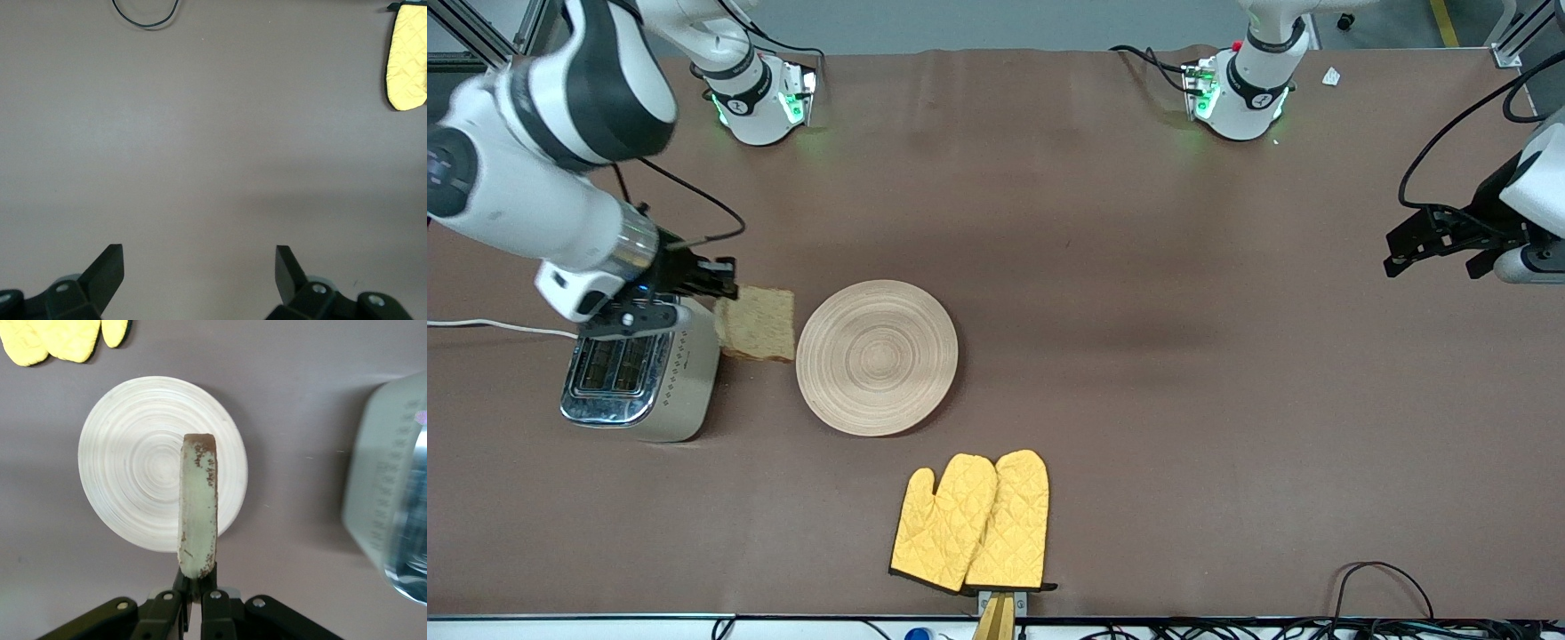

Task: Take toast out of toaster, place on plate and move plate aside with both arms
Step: 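Lower the toast onto the wooden plate and open the right gripper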

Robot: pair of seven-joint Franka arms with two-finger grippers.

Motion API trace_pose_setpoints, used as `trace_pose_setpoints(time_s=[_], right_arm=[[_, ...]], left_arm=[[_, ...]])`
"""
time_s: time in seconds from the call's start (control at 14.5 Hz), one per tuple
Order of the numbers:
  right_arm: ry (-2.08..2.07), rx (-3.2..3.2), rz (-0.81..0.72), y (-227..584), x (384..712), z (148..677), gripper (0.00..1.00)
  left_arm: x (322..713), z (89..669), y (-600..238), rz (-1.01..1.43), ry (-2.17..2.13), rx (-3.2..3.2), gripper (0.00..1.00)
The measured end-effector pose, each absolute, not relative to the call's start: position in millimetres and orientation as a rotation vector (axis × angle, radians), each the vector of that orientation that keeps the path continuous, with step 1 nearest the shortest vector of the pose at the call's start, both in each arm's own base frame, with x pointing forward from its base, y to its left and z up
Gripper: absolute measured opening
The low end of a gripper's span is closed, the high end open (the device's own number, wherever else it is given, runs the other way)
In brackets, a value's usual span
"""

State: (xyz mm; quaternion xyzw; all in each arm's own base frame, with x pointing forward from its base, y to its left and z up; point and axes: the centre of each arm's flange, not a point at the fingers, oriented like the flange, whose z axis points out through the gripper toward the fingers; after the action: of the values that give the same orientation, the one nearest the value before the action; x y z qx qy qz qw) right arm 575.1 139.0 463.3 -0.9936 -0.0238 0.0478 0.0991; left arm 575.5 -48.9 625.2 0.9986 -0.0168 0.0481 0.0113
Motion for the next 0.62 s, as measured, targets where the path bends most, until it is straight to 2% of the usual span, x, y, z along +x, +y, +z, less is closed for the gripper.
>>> trace_pose_setpoints(time_s=[0.21,0.62], right_arm=[[0.022,-2.927,0.095,183,563,411,0.1],[0.107,-2.832,0.057,263,528,363,0.1]], left_arm=[[576,625,-49,0.15,-0.053,3.115,1.0],[575,625,-49,0.15,-0.054,3.115,1.0]])
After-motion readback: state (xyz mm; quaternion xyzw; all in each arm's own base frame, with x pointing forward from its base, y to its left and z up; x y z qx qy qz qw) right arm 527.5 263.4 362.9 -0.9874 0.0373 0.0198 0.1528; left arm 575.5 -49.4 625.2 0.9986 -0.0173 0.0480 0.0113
